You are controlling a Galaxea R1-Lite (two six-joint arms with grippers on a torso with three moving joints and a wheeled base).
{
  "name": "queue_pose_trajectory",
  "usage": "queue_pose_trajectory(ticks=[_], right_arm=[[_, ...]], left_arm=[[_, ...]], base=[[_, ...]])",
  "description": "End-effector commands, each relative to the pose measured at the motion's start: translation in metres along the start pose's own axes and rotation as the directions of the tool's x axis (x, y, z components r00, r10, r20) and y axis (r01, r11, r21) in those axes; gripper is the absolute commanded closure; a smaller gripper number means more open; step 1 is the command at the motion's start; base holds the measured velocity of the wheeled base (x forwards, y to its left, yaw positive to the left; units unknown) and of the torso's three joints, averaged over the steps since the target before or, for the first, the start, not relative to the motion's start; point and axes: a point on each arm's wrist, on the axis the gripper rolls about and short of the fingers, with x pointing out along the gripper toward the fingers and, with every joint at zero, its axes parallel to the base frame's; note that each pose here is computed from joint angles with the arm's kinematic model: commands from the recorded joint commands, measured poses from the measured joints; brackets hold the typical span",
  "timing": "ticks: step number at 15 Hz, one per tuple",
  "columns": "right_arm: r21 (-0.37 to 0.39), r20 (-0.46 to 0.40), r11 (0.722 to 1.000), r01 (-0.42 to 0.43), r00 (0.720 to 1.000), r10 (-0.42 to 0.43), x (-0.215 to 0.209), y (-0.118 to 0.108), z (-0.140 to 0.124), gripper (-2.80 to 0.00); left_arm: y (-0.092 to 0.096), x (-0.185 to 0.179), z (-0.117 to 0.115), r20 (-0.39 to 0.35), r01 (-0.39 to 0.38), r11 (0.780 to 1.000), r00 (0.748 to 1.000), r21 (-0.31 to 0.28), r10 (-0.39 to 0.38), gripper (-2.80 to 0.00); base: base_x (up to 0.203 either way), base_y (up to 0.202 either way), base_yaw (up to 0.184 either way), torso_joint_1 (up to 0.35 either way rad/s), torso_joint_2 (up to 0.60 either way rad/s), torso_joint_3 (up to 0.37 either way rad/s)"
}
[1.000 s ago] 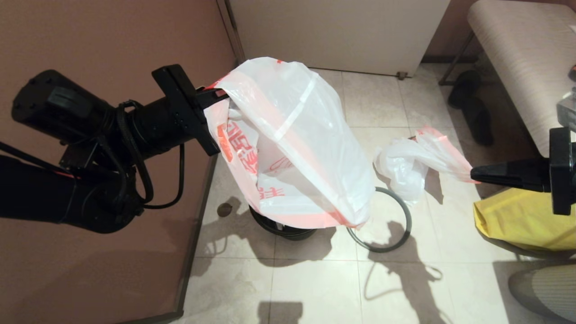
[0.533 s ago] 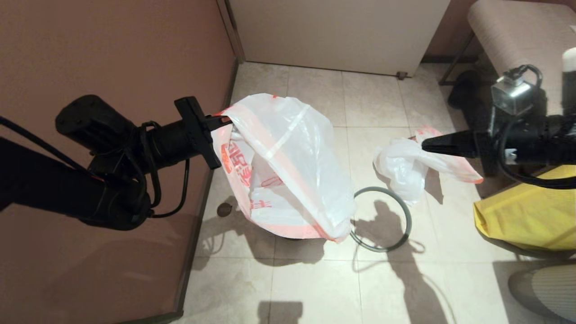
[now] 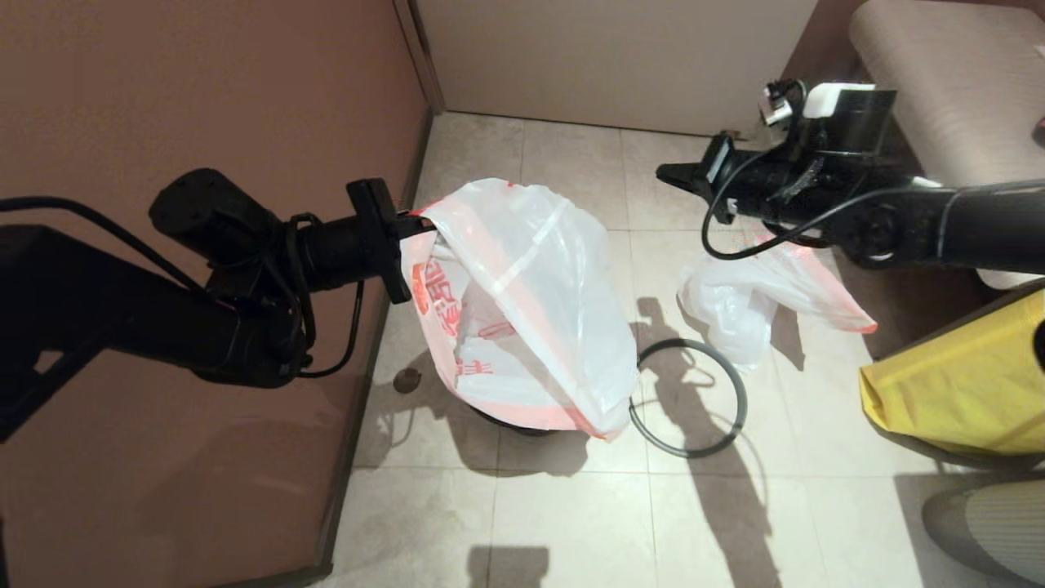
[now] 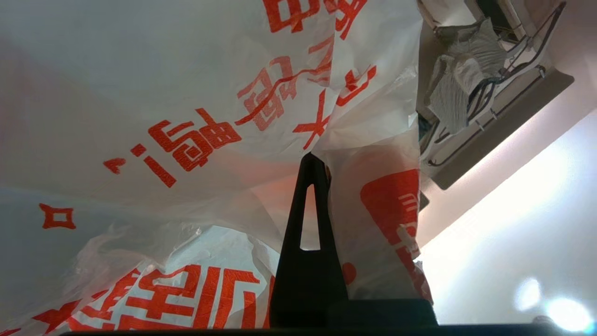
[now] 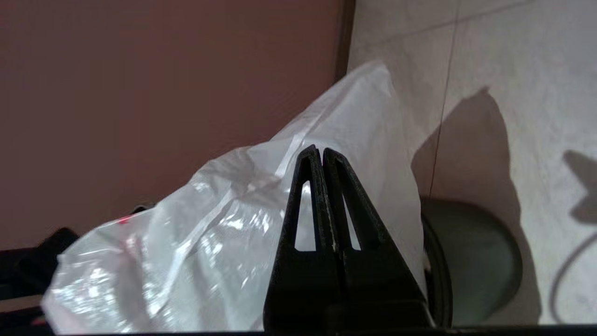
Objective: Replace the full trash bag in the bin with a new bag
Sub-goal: Put the new garbage bag on the trash can
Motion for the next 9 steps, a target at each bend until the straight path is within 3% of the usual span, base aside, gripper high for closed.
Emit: queue_pose_trajectory(ticks=[1, 3, 5, 7, 9], right_arm=[[-0.018, -0.05, 1.0, 0.002, 0.999, -0.003, 0.044, -0.046, -0.044, 0.0], [-0.106, -0.044, 0.994, 0.007, 0.999, -0.012, 0.06, -0.068, -0.072, 0.0], [-0.109, -0.06, 0.994, 0.006, 0.998, -0.013, 0.066, -0.077, -0.087, 0.0], [-0.093, -0.124, 0.994, -0.065, 0.991, 0.053, 0.077, -0.063, -0.106, 0.0], [-0.068, -0.146, 0.988, -0.138, 0.981, 0.127, 0.082, -0.031, -0.11, 0.0]], left_arm=[[0.003, 0.016, 0.004, -0.065, -0.007, 1.0, 0.998, -0.021, 0.006, 0.0], [0.012, 0.035, -0.001, -0.159, -0.073, 0.996, 0.985, -0.045, 0.065, 0.0], [0.01, 0.037, 0.001, -0.184, -0.103, 0.993, 0.979, -0.055, 0.091, 0.0], [-0.002, 0.034, -0.001, -0.196, -0.118, 0.992, 0.975, -0.045, 0.107, 0.0], [0.0, 0.032, 0.002, -0.19, -0.121, 0.991, 0.976, -0.056, 0.108, 0.0]], base=[[0.0, 0.0, 0.0, 0.0, 0.0, 0.0], [0.0, 0.0, 0.0, 0.0, 0.0, 0.0], [0.0, 0.0, 0.0, 0.0, 0.0, 0.0], [0.0, 0.0, 0.0, 0.0, 0.0, 0.0], [0.0, 0.0, 0.0, 0.0, 0.0, 0.0]])
